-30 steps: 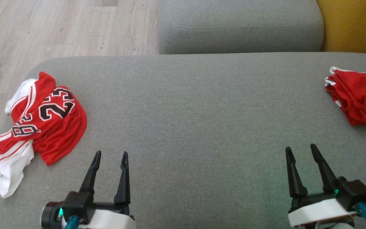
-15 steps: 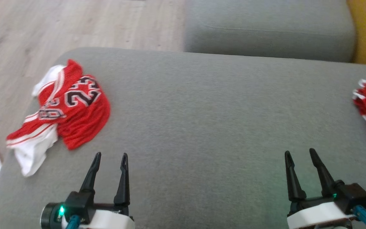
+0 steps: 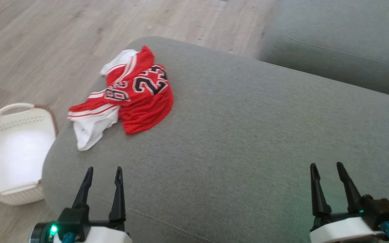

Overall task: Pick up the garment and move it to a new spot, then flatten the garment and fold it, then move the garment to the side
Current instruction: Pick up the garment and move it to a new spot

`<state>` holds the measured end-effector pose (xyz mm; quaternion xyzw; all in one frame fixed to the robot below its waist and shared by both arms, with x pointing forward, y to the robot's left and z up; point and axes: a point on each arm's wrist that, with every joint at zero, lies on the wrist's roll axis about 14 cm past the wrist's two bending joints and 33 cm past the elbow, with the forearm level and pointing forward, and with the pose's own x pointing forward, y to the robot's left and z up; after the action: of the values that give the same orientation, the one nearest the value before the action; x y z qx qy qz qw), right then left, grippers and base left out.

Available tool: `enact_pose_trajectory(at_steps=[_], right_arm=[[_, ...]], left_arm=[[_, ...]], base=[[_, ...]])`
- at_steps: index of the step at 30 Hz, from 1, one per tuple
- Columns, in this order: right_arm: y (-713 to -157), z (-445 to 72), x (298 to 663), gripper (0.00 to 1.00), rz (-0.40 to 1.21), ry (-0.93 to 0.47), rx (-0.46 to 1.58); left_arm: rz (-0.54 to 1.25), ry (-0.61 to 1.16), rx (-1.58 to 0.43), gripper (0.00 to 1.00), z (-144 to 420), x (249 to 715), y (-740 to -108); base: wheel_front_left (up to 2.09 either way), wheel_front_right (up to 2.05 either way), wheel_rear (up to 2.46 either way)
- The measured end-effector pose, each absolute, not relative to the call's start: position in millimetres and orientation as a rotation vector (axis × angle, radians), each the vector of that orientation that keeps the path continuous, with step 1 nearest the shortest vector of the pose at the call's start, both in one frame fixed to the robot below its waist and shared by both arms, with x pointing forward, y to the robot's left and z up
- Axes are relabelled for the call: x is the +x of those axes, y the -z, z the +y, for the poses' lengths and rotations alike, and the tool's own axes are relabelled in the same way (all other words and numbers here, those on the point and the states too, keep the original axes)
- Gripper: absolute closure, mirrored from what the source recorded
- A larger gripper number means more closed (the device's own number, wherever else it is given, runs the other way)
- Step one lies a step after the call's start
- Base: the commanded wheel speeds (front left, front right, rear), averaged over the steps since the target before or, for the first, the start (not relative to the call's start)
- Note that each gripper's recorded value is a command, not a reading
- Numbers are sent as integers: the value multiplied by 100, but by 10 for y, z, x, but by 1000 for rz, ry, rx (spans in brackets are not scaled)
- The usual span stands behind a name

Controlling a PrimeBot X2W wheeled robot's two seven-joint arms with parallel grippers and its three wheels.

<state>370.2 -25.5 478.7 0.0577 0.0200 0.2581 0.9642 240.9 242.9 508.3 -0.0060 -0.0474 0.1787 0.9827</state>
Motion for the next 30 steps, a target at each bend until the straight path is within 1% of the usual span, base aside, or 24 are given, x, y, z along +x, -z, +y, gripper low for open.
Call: enact_pose_trajectory(at_steps=[7,11,17,20,23,26,30], right_arm=[[-4713,-67,3709,0,65,-578,114],[-4609,-90,3773,0,83,-573,87],[-4517,-170,4081,0,72,-560,55],[-4443,-235,4269,0,69,-557,36],[-4342,-284,4427,0,73,-556,28],[-4219,-357,4551,0,84,-551,15],[-4065,-476,4665,0,98,-542,-9]], left_arm=[[-85,-472,17,0,2741,2185,-5077],[-122,-489,67,0,2913,2332,-5262],[-295,-434,197,0,3169,3022,-5962],[-387,-421,223,0,3310,3422,-6320],[-408,-402,232,0,3447,3841,-6453],[-308,-382,202,0,3576,4261,-6167],[-78,-389,113,0,3752,4688,-5510]], base=[[0,0,0],[0,0,0],[0,0,0],[0,0,0],[0,0,0],[0,0,0],[0,0,0]])
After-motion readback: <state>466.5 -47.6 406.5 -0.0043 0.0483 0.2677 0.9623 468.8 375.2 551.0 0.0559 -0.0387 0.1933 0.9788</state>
